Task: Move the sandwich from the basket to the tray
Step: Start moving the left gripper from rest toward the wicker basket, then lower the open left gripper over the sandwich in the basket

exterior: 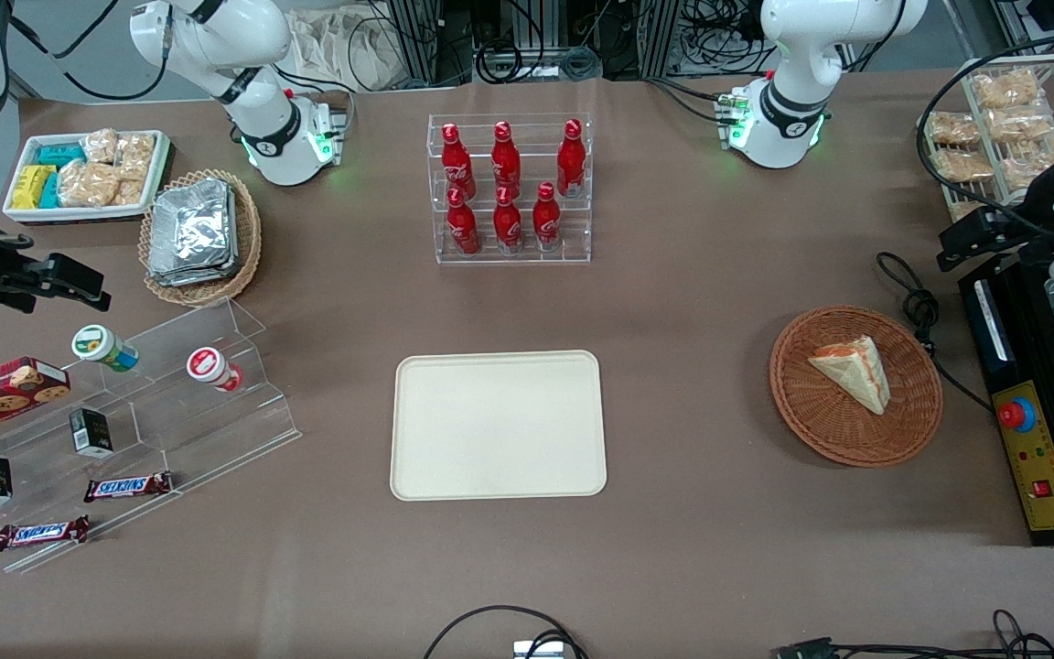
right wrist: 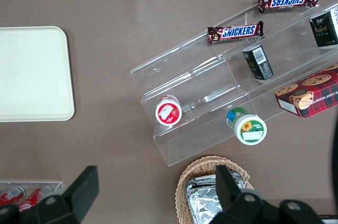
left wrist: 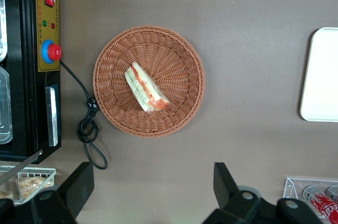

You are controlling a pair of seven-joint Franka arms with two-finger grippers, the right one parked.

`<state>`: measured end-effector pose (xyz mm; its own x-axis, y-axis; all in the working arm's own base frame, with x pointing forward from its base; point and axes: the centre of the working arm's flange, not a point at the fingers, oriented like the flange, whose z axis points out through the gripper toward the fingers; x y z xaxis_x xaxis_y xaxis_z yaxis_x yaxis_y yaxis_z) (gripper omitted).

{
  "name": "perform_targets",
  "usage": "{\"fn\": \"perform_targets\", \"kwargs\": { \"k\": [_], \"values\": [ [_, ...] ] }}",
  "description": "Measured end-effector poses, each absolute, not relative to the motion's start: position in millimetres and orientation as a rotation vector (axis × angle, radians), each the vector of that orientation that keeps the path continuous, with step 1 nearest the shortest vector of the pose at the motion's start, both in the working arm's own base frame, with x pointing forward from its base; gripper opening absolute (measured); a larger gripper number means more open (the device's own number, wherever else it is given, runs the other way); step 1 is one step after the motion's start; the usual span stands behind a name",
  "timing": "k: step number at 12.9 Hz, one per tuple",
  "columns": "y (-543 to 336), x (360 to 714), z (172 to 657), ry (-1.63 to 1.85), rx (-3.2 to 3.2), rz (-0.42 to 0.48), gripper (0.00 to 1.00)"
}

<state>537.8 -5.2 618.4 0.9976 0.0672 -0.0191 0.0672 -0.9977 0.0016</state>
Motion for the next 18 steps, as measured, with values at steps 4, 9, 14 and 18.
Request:
{"fn": "perform_targets", "kwargs": {
  "k": [4,9,14,18],
  "values": [
    [-4.3,537.9,619.3,0.094,3.138,-0.027,1.00],
    [19.3,544.8,606.0,0.126,3.137,-0.063,1.00],
    [40.2,555.3,537.6,0.448,3.111,-0.110,1.00],
    [39.7,552.1,481.8,0.699,3.069,-0.088,1.00]
  ]
}}
